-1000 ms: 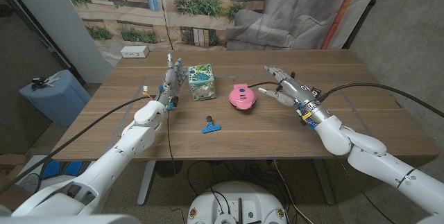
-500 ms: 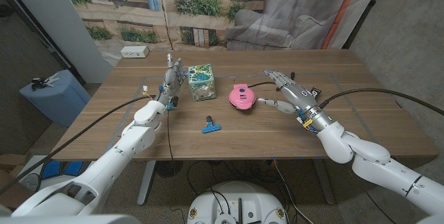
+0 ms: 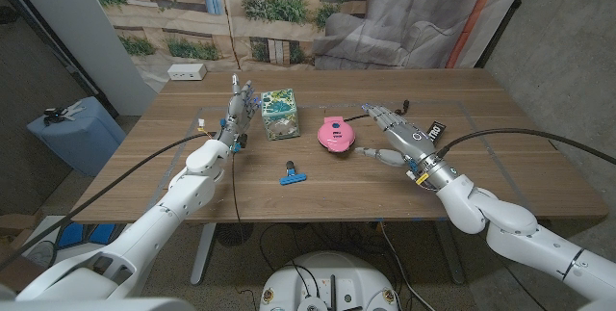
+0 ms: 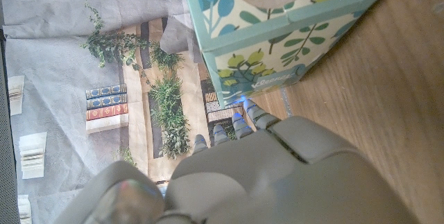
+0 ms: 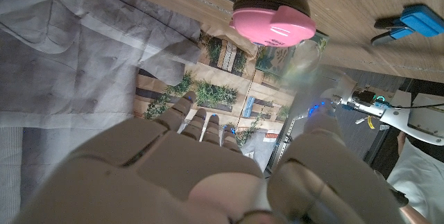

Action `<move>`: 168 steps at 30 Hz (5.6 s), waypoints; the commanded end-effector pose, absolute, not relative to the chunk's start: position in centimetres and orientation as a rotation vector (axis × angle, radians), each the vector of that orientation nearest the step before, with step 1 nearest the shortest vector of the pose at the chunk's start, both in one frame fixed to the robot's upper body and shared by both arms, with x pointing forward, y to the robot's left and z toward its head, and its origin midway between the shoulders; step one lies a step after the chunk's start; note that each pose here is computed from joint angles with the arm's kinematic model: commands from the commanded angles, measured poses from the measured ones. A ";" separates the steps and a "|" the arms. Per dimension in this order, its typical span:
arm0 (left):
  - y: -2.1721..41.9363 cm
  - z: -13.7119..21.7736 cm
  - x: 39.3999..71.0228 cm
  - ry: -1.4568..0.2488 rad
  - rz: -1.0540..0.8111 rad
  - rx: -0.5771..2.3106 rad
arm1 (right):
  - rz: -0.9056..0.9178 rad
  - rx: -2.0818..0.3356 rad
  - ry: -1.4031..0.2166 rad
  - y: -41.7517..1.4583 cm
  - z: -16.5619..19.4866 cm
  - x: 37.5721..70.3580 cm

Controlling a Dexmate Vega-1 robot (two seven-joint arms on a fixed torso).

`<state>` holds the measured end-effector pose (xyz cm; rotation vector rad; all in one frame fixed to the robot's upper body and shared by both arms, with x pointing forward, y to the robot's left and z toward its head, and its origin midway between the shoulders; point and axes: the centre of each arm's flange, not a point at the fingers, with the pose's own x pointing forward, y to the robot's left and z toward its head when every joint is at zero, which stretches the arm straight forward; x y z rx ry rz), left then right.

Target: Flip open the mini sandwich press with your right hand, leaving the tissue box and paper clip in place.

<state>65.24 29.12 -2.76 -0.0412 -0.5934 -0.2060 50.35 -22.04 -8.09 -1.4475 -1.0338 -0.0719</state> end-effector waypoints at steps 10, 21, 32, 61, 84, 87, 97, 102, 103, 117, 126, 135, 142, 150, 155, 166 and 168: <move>29.1 -2.8 65.2 -0.593 -0.206 -0.041 | -0.074 -1.592 -0.988 -19.6 -8.8 51.5; 29.1 -2.8 65.2 -0.593 -0.206 -0.041 | -0.044 -1.648 -0.991 -18.9 -9.8 52.3; 29.1 -2.8 65.2 -0.593 -0.206 -0.041 | -0.079 -1.670 -1.011 -18.1 -10.7 52.9; 29.1 -2.7 65.2 -0.593 -0.206 -0.041 | -0.140 -1.687 -1.051 -16.1 -11.9 55.3; 29.1 -2.8 65.2 -0.593 -0.206 -0.041 | -0.189 -1.681 -1.109 -15.2 -10.9 57.1; 29.1 -2.8 65.2 -0.593 -0.206 -0.041 | -0.191 -1.681 -1.115 -15.2 -10.7 57.2; 29.1 -2.8 65.2 -0.593 -0.206 -0.041 | -0.209 -1.681 -1.122 -15.4 -10.2 57.0; 29.1 -2.8 65.2 -0.593 -0.206 -0.041 | -0.216 -1.681 -1.121 -15.6 -9.9 57.0; 29.1 -2.8 65.2 -0.593 -0.206 -0.041 | -0.221 -1.682 -1.116 -15.6 -9.9 56.9; 29.1 -2.7 65.3 -0.593 -0.206 -0.041 | -0.206 -1.653 -1.126 -15.6 -9.6 56.6; 29.1 -2.7 65.3 -0.593 -0.206 -0.041 | -0.216 -1.625 -1.111 -15.6 -9.3 56.4; 29.1 -2.8 65.2 -0.593 -0.206 -0.041 | -0.243 -1.590 -1.100 -15.8 -8.8 56.4; 29.1 -2.8 65.2 -0.593 -0.206 -0.041 | -0.256 -1.571 -1.099 -15.9 -8.5 56.1; 29.1 -2.8 65.2 -0.593 -0.206 -0.041 | -0.267 -1.543 -1.105 -15.7 -7.9 55.7; 29.1 -2.8 65.3 -0.593 -0.206 -0.041 | -0.278 -1.530 -1.113 -15.7 -7.5 55.4; 29.1 -2.7 65.2 -0.593 -0.206 -0.041 | -0.292 -1.502 -1.120 -15.8 -6.9 55.2; 29.1 -2.7 65.2 -0.593 -0.206 -0.041 | -0.297 -1.496 -1.121 -15.8 -6.8 55.2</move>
